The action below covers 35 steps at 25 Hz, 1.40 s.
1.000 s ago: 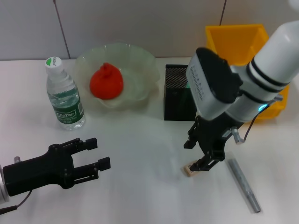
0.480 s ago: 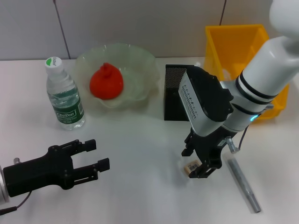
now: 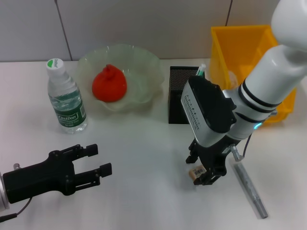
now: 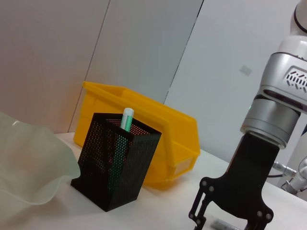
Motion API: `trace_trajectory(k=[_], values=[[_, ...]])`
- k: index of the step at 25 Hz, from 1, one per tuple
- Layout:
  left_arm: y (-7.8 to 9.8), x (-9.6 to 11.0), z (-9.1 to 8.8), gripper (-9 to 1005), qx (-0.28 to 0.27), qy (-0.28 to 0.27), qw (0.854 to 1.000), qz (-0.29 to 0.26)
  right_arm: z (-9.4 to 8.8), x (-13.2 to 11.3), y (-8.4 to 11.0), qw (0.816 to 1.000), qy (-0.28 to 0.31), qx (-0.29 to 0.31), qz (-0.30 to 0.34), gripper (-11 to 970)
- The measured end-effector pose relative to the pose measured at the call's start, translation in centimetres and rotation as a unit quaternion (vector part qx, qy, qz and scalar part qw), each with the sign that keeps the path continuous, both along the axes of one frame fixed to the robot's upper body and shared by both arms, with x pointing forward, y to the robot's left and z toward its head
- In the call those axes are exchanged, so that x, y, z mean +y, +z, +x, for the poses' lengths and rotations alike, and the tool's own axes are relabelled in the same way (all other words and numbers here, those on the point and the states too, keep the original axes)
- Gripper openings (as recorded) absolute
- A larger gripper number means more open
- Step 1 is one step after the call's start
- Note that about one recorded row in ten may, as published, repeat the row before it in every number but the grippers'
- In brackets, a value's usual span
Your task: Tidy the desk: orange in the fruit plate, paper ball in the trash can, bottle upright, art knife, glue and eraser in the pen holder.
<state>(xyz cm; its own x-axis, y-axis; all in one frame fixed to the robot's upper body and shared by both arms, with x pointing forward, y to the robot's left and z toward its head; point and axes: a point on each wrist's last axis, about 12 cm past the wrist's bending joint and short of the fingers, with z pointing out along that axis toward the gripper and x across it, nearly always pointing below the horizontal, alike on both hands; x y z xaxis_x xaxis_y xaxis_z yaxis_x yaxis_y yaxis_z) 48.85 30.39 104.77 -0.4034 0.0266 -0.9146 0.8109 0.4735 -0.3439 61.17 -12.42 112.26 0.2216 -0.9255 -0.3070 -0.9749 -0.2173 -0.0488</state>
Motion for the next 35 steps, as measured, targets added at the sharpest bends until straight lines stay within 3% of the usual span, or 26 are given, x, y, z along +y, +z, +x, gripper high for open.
trace_trajectory(k=[19,25,29,35], values=[[0.0,0.1,0.1,786,0.000,0.005,1.000,0.002,0.1,0.0,-0.3,1.000,-0.006,-0.002,-0.002,365],[-0.1,0.1,0.1,786,0.000,0.006,1.000,0.003,0.2,0.1,0.1,1.000,-0.018,-0.002,0.008,246],[0.0,0.2,0.1,786,0.004,0.007,1.000,0.002,0.6,0.5,2.5,0.998,-0.051,-0.004,0.039,247],[0.1,0.2,0.4,786,0.009,0.005,1.000,0.002,1.8,-0.1,8.4,0.981,-0.146,-0.020,0.128,247]])
